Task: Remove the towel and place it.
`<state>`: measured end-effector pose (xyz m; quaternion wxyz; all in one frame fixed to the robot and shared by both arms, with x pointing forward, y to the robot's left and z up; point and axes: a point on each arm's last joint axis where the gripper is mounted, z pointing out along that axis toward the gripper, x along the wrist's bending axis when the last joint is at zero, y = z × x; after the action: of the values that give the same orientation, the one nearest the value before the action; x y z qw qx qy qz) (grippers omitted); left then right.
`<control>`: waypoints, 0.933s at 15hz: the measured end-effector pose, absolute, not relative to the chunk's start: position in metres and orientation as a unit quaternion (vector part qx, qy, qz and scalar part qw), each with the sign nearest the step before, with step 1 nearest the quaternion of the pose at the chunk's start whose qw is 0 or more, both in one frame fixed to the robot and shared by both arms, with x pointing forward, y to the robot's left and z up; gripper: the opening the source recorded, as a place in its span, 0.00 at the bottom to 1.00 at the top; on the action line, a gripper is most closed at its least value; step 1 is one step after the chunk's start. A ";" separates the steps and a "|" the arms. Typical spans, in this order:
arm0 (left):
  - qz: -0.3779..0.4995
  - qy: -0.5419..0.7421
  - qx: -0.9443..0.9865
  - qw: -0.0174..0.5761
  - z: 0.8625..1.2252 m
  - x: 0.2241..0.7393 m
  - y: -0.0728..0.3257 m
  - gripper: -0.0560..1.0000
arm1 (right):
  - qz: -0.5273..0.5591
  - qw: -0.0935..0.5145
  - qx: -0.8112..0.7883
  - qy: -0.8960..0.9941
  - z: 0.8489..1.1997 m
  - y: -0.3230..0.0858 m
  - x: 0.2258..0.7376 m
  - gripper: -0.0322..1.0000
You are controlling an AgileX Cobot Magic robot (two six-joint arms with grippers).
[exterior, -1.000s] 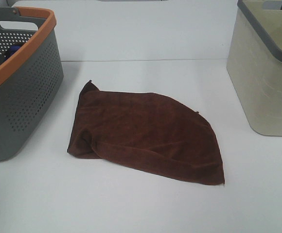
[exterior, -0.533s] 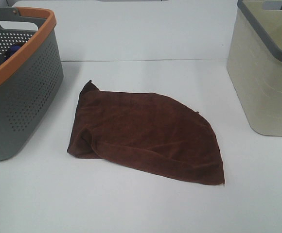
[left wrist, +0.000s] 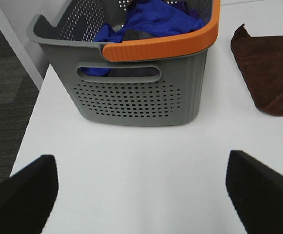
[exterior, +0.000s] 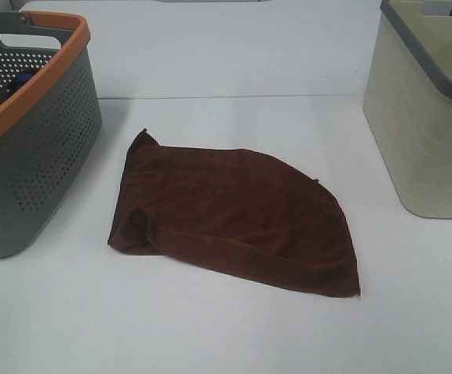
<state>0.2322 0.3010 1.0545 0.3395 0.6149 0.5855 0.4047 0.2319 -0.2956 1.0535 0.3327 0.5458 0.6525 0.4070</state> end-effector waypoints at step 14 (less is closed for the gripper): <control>0.386 0.553 0.642 0.365 1.055 0.233 0.301 0.89 | 0.409 0.331 0.546 0.652 1.054 -0.295 0.232 0.77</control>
<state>0.2326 0.3013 1.0550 0.3647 0.6421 0.5528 0.3863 0.2318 -0.2951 1.0537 0.3307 0.5455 0.6523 0.4093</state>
